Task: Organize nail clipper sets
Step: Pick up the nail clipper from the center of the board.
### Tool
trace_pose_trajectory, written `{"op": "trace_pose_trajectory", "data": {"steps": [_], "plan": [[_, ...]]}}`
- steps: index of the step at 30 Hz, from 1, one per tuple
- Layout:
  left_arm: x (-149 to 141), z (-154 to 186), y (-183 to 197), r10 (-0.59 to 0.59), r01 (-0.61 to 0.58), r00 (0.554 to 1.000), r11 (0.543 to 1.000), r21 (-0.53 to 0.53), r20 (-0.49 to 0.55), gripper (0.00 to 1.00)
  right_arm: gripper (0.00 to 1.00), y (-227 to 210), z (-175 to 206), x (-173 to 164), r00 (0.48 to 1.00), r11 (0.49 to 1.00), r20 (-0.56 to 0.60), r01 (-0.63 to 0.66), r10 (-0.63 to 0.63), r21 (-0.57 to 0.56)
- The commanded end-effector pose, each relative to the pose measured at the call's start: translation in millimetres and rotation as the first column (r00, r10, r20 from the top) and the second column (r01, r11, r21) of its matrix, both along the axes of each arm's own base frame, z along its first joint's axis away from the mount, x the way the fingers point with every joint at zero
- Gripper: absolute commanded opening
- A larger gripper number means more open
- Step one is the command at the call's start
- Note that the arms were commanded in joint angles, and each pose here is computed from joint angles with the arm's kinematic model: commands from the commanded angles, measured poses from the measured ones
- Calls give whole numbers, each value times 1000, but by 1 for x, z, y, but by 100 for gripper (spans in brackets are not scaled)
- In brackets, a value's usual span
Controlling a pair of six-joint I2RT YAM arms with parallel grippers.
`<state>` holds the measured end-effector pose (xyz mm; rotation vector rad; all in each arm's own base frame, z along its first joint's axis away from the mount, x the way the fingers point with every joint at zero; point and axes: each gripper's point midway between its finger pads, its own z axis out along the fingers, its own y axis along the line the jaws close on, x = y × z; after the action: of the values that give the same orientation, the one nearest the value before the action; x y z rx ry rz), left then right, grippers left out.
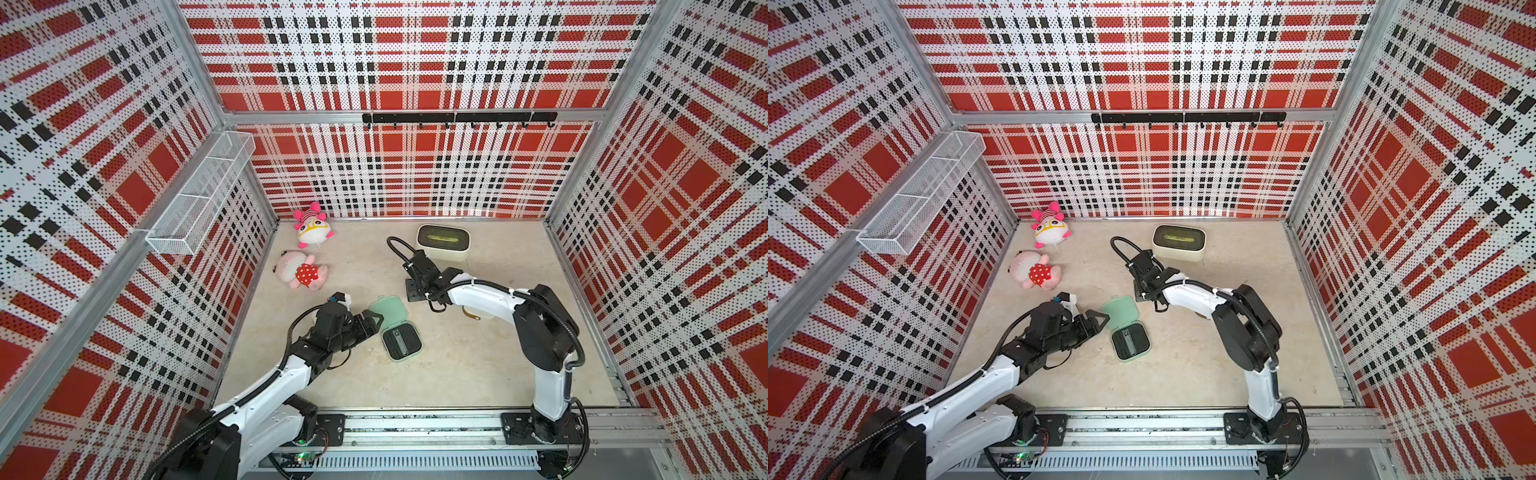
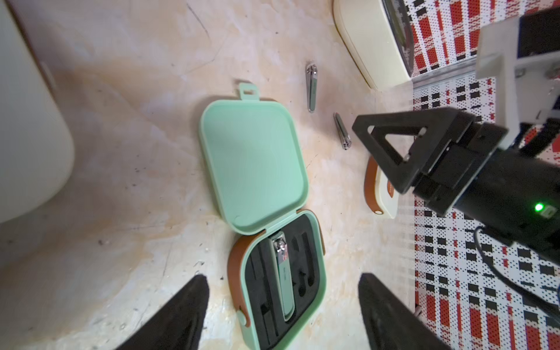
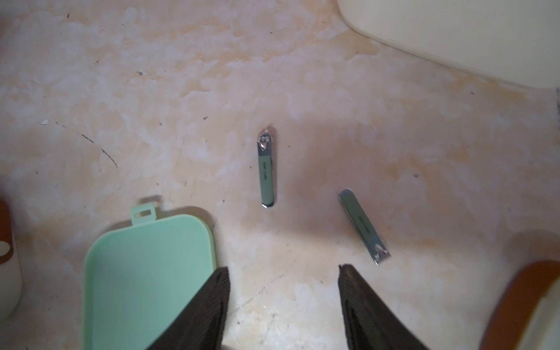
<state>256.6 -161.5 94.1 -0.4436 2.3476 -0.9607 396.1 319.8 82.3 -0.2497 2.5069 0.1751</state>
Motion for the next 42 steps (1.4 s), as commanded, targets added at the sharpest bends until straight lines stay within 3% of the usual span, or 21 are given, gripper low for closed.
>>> {"op": "trace_pose_trajectory", "data": {"steps": [1, 11, 28, 42], "plan": [[3, 8, 3, 29, -29, 999, 1000, -10, 26, 82, 61, 8, -10, 9, 999, 999, -25, -35, 34, -39], [3, 4, 11, 32, -32, 999, 999, -11, 17, 82, 55, 18, -46, 32, 997, 997, -73, -20, 15, -69], [7, -4, 18, 33, -33, 999, 999, -10, 2, 82, 32, 30, -68, 56, 995, 995, -95, -4, -6, -103], [10, -5, 18, 32, -32, 999, 999, -9, -2, 82, 30, 29, -81, 63, 993, 996, -117, 8, -18, -90]]}}
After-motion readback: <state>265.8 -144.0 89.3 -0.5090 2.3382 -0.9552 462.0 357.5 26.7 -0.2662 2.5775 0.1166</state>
